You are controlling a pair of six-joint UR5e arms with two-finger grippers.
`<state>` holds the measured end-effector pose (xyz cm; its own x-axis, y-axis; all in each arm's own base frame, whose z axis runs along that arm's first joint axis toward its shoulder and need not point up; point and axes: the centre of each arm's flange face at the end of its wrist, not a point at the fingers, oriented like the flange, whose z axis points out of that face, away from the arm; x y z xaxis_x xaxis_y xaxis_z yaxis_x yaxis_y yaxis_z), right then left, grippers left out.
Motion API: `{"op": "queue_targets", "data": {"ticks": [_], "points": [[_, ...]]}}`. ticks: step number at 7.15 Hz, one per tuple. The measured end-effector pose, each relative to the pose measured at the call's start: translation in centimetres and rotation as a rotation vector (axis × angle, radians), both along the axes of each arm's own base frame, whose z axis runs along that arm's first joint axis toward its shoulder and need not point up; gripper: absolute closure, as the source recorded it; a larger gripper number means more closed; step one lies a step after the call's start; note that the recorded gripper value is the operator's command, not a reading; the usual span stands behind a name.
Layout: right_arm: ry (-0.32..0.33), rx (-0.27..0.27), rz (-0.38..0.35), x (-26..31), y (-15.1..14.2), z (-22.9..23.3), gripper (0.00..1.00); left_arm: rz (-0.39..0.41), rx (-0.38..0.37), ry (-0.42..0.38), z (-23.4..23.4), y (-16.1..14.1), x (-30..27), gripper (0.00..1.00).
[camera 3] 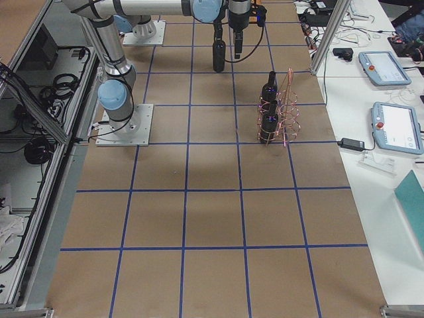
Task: Take wine from basket and place on tray
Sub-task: 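Lower the left gripper onto the bottle neck and close it, then carry the bottle with the left gripper over the wooden tray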
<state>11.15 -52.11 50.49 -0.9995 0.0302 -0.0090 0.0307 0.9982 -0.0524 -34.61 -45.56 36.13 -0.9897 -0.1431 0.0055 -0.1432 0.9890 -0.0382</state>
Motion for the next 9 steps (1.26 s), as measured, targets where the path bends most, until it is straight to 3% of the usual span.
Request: {"op": "queue_targets", "data": {"ticks": [2, 3, 7, 9], "points": [[0.000, 0.002, 0.000, 0.0, -0.1, -0.1, 0.00, -0.022, -0.029, 0.006, 1.2, 0.1, 0.1, 0.92], [0.000, 0.002, 0.000, 0.0, -0.1, -0.1, 0.00, -0.029, -0.037, 0.008, 1.5, 0.1, 0.1, 1.00], [-0.001, 0.004, 0.000, 0.0, 0.0, -0.2, 0.00, -0.060, -0.075, 0.006, 3.5, 0.0, 1.3, 1.00], [-0.001, 0.004, 0.000, 0.0, 0.0, -0.2, 0.00, -0.084, -0.099, -0.009, 6.0, -1.8, 6.0, 1.00]]}}
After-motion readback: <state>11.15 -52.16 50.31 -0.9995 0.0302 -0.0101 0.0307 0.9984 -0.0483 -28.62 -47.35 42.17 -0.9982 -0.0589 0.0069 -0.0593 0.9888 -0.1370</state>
